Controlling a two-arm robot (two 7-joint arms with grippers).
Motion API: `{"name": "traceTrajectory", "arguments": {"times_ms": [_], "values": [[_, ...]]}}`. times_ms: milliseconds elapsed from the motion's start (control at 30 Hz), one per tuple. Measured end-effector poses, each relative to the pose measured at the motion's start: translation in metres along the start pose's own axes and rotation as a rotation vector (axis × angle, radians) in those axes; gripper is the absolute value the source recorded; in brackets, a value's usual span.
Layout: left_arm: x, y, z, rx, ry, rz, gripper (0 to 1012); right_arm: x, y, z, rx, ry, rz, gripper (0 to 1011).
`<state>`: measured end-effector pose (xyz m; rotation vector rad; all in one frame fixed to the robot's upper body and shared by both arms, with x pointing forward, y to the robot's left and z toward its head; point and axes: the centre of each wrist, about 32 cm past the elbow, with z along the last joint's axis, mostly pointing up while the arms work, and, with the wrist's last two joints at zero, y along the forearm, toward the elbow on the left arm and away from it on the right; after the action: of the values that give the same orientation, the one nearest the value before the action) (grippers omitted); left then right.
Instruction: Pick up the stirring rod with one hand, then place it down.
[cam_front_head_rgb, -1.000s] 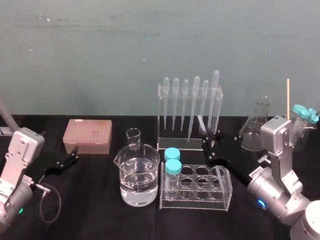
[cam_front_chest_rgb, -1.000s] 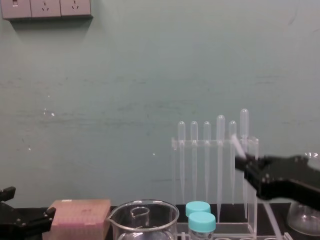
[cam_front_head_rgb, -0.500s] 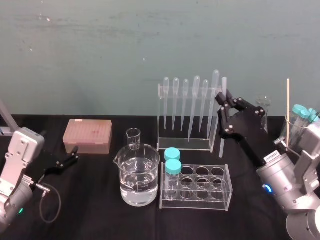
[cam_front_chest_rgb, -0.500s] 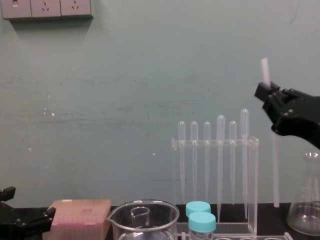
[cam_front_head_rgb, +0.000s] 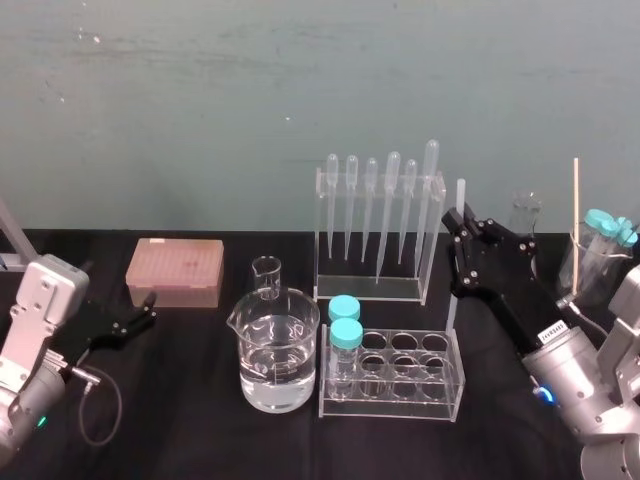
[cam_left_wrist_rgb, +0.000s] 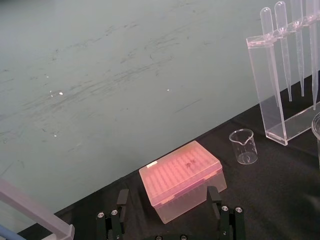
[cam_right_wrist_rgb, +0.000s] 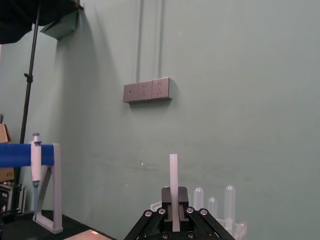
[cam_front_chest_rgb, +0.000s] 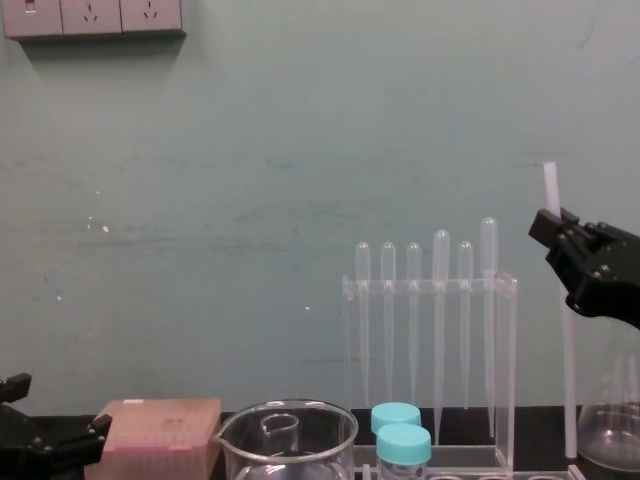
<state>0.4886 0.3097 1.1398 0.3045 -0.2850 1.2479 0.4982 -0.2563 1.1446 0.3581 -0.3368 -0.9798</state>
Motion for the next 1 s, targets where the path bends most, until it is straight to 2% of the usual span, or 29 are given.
{"name": "traceTrajectory", "arguments": {"times_ms": [1000], "values": [[0.0000,0.0000,0.0000,0.000,0.000,0.000,1000,-0.0009,0.0015,0.0010,0.008,-0.003,0.005,66]]}}
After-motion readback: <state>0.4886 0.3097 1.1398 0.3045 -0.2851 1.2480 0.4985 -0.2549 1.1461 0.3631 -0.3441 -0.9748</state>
